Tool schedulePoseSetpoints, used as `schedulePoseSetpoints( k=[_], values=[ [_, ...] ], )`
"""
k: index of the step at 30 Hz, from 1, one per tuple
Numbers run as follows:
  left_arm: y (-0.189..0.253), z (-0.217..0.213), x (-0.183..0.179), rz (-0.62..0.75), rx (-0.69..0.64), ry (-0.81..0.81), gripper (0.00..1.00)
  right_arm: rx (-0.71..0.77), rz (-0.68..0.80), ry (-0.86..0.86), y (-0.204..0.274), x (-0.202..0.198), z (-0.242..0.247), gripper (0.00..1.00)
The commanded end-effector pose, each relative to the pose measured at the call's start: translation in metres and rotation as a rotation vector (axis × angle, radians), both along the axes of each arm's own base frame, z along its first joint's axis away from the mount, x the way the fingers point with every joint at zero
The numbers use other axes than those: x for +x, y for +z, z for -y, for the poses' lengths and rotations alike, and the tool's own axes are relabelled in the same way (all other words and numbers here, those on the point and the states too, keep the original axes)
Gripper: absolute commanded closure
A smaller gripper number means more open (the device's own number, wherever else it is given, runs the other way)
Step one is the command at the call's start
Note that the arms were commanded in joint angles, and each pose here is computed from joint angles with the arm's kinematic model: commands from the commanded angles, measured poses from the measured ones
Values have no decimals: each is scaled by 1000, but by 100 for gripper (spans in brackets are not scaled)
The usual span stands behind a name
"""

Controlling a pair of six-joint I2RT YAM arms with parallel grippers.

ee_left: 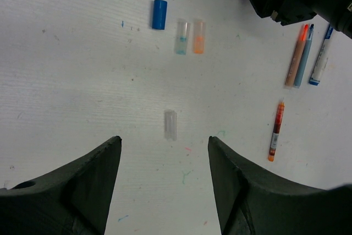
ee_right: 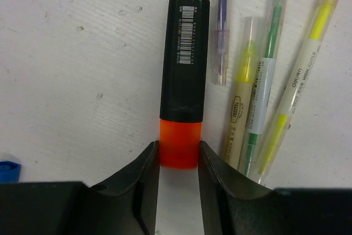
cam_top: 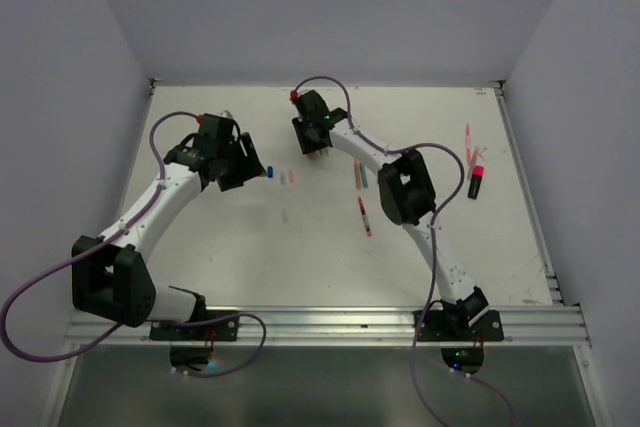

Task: Open the pen caps

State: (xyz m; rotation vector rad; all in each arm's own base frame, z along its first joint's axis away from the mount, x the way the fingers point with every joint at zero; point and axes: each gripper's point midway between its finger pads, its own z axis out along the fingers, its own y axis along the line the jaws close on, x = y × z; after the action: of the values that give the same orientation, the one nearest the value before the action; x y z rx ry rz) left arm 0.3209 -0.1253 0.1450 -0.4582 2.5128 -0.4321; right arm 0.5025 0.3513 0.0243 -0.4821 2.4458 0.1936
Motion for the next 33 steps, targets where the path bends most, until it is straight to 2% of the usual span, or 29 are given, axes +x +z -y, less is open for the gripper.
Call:
schedulePoseSetpoints(
  k=[1, 7, 10, 11, 13, 14, 15, 16, 18, 22, 26, 28, 33],
  values=[
    [20, -2, 8, 59, -14, 19, 33, 71, 22, 27, 18, -1, -13, 100],
    [32, 4, 14, 75, -53, 32, 33, 130, 72, 22, 60, -1, -15, 100],
    [40, 8, 19, 85, -80, 41, 34, 163, 81, 24, 88, -11, -13, 100],
    [43, 10, 21, 89, -87, 40, 34, 158, 57, 20, 83, -19, -9, 100],
    [49, 13, 28, 99, -101, 36, 34, 199, 78, 26, 116, -31, -5, 100],
    [52, 14, 30, 98, -110, 38, 34, 195, 30, 33, 103, -46, 1, 100],
    [57, 16, 36, 109, -117, 37, 34, 222, 63, 31, 132, -54, 7, 100],
    [60, 18, 37, 108, -127, 32, 34, 228, 17, 43, 120, -70, 11, 100],
    [64, 22, 46, 114, -155, 25, 34, 280, -13, 89, 134, -92, 10, 100],
    [65, 45, 54, 93, -276, -39, 35, 376, -32, 185, 160, -147, 24, 100],
    [67, 68, 56, 84, -387, -120, 37, 436, -95, 260, 165, -186, 30, 100],
    [73, 76, 56, 112, -437, -149, 37, 440, -142, 271, 155, -202, 35, 100],
    [75, 79, 49, 104, -448, -155, 37, 436, -126, 280, 153, -218, 46, 100]
  ],
)
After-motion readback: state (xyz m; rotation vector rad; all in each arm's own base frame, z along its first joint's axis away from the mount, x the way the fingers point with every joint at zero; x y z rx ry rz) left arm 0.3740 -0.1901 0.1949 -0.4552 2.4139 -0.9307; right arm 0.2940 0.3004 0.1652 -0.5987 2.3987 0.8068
